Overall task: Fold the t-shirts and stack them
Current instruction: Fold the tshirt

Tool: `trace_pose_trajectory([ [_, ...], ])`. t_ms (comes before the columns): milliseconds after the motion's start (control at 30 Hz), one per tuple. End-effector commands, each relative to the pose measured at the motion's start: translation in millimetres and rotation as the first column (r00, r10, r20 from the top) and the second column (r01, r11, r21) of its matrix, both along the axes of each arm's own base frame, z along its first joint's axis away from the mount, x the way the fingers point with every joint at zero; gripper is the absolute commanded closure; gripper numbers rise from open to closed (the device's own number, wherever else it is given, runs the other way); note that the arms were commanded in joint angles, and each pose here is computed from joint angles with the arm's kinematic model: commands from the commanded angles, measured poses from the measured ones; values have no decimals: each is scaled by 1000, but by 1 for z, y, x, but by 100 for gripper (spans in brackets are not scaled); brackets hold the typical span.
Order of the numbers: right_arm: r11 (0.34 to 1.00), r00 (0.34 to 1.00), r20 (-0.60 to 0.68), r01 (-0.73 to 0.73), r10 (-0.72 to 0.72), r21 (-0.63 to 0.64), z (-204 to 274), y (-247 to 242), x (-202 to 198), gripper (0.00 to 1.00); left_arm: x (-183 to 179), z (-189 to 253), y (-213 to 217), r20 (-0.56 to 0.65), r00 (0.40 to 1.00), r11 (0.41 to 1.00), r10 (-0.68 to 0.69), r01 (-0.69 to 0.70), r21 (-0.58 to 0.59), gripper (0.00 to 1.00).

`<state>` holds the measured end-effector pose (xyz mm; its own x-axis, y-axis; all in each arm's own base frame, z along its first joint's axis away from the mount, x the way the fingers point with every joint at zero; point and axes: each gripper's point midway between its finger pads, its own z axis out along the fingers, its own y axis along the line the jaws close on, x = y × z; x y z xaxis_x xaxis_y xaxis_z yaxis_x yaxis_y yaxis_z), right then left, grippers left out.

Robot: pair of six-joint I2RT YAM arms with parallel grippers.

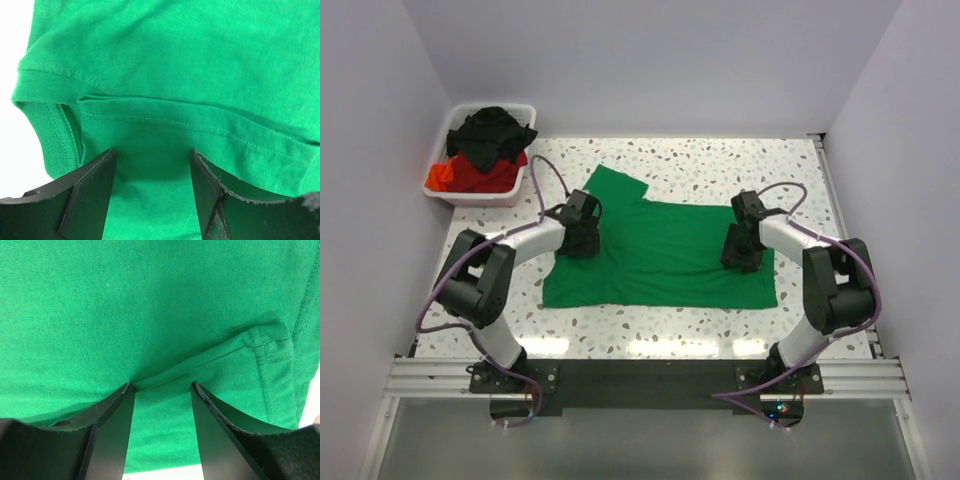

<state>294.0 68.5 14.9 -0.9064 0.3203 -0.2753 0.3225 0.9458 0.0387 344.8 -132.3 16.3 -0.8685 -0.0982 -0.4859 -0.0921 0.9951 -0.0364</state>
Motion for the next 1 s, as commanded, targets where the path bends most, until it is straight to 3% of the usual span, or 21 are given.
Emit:
trace_pose_trajectory([
  [0,1000,993,-116,4,-6,-15,-8,-2,-42,48,-61,-21,10,-172,985,1000,1,4,30,35],
  [133,1000,994,-107,11,-13,-24,-5,-4,-45,48,-65,-14,11,-161,987,1000,14,-11,21,35],
  [267,1000,999,-46,13,-14,-21,17,-2,-32,48,-46,14,6,-78,997,1000,19,-19,-4,35],
  [500,1000,989,149,25,-26,9,96,4,11,47,15,110,-14,158,987,998,5,4,-58,34],
  [600,1000,979,203,26,-28,12,116,7,30,46,37,128,-16,200,980,1000,12,-6,-30,33],
  [767,998,970,238,50,-42,-32,120,5,65,46,77,120,-16,191,980,998,51,-46,-33,33],
  [900,997,955,288,76,-72,-3,126,8,94,46,119,123,-17,226,971,994,83,-64,-94,34],
  [967,996,949,304,84,-83,8,129,9,105,46,135,111,-17,222,972,996,77,-63,-68,34],
])
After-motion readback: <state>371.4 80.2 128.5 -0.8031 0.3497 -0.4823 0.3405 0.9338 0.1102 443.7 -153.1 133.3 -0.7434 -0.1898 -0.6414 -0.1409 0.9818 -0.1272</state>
